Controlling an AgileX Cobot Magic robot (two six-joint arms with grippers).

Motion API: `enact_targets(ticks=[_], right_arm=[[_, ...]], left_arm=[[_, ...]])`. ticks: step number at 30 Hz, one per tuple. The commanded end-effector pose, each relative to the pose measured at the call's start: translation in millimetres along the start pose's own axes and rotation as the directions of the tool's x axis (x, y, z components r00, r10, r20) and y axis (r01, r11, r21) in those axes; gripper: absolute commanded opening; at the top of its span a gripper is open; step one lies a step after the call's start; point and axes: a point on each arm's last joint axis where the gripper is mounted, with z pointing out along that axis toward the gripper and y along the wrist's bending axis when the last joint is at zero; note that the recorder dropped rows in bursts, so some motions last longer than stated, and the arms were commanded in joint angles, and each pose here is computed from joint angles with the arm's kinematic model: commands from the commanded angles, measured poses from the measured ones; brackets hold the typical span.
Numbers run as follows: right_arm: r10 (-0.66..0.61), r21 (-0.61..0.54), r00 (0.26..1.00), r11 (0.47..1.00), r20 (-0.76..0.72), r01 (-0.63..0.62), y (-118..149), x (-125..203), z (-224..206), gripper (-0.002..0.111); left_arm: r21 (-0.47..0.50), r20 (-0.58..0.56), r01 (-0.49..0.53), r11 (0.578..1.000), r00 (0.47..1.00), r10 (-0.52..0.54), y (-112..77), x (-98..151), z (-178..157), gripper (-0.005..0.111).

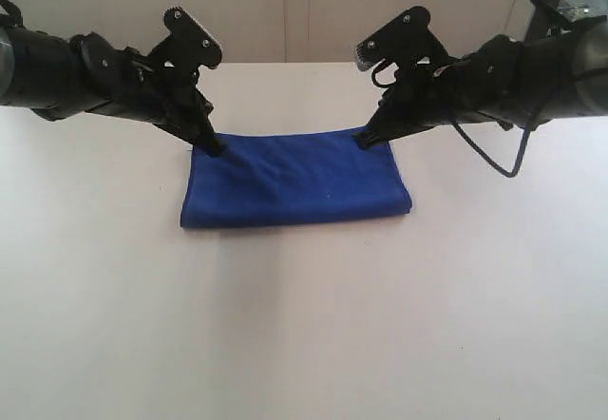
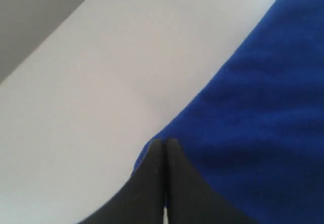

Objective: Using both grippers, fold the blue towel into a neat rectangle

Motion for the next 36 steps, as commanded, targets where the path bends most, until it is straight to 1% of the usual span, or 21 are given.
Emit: enact_targets(ticks=[1,3,7,13,15,18,19,21,25,28,33,34,36], right_arm=[[0.099,-0.021,0.995,0.995,-0.013,-0.1,-6,-6,11,0.0],[0.109,-0.055,0.993,0.992,-0.036,-0.111,-5,-10,19,0.0],[0.112,-0.143,0.989,0.982,-0.099,-0.125,0,-15,40,0.0],[0.111,-0.246,0.981,0.958,-0.157,-0.148,6,-20,66,0.0],[0.12,-0.295,0.981,0.942,-0.154,-0.161,10,-22,73,0.0],[0.142,-0.393,0.984,0.903,-0.108,-0.174,17,-29,85,0.0],[0.151,-0.404,0.983,0.897,-0.101,-0.179,18,-30,87,0.0],[0.16,-0.411,0.982,0.892,-0.104,-0.189,20,-27,97,0.0],[0.157,-0.425,0.978,0.883,-0.134,-0.2,25,-16,112,0.0],[0.162,-0.431,0.976,0.877,-0.148,-0.211,27,-10,122,0.0],[0.165,-0.422,0.976,0.882,-0.143,-0.211,27,-10,124,0.0],[0.166,-0.418,0.976,0.884,-0.141,-0.211,26,-10,124,0.0],[0.167,-0.415,0.976,0.885,-0.141,-0.211,26,-9,124,0.0]], left_arm=[[0.057,-0.031,0.143,0.988,0.99,-0.141,4.4,-3,6,0.0],[0.08,-0.049,0.17,0.982,0.985,-0.166,5.0,-3,9,0.0],[0.106,-0.098,0.232,0.967,0.97,-0.222,0.7,6,18,0.0],[0.134,-0.145,0.283,0.95,0.954,-0.264,-4.8,12,23,0.0],[0.146,-0.157,0.291,0.946,0.951,-0.268,-6.1,12,23,0.0],[0.151,-0.193,0.348,0.925,0.928,-0.318,-1.7,18,22,0.0],[0.159,-0.206,0.354,0.922,0.925,-0.32,-2.4,19,21,0.0],[0.187,-0.249,0.372,0.909,0.913,-0.323,-1.8,24,19,0.0],[0.196,-0.262,0.379,0.905,0.909,-0.324,-1.8,26,19,0.0],[0.227,-0.309,0.386,0.894,0.899,-0.31,-7.8,33,23,0.0],[0.254,-0.356,0.388,0.886,0.889,-0.287,-14.3,43,31,0.0],[0.263,-0.367,0.372,0.89,0.892,-0.264,-14.9,44,30,0.0],[0.263,-0.369,0.369,0.892,0.892,-0.261,-13.4,45,30,0.0]])
